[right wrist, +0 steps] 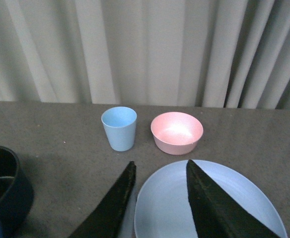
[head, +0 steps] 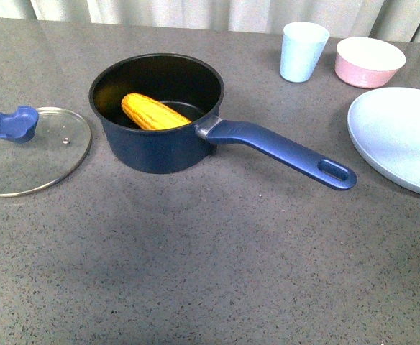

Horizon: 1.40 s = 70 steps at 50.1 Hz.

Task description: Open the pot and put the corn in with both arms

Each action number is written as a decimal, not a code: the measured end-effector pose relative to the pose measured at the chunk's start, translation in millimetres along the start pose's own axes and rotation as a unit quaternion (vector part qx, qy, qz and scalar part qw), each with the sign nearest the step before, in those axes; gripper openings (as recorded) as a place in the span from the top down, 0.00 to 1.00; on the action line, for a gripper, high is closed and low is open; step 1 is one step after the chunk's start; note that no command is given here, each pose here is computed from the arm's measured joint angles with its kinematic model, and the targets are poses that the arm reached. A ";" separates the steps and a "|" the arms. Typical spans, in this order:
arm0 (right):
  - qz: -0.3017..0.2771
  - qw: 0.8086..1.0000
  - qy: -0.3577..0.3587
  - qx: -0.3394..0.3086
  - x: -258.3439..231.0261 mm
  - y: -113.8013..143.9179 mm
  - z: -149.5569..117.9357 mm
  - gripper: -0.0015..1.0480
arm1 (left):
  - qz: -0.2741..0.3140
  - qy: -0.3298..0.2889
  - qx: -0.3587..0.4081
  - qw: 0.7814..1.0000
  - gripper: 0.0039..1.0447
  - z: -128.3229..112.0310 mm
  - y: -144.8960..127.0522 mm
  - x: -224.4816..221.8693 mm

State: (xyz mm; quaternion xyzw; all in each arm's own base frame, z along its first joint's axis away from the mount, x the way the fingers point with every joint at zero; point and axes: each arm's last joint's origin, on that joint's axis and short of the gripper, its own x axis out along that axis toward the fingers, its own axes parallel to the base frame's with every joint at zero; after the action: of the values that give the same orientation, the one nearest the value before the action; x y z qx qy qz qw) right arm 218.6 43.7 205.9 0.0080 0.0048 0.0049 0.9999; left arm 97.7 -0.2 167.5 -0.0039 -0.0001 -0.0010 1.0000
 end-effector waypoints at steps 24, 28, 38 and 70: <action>-0.003 1.000 0.001 -0.007 -51.7 -29.2 -25.1 0.98 | 0.000 0.000 0.000 1.000 0.08 0.0 0.0 0.0; -0.002 1.000 0.002 -0.007 -57.3 -31.2 -27.3 0.98 | 0.000 0.000 0.000 1.000 0.08 0.0 0.0 0.0; -0.006 1.000 0.001 -0.006 -70.0 -43.0 -31.5 0.98 | 0.000 0.000 0.000 1.000 0.08 0.0 0.0 0.0; -0.004 1.000 -0.015 -0.007 -97.8 -43.1 -32.0 0.98 | 0.000 0.000 0.000 1.000 0.08 0.0 0.0 0.0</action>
State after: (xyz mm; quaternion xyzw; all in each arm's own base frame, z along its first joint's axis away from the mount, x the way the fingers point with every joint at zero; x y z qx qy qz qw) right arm 120.9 0.2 174.1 0.0014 -0.0106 0.0010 0.9999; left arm 97.7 -0.2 167.5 -0.0039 -0.0001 -0.0010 1.0000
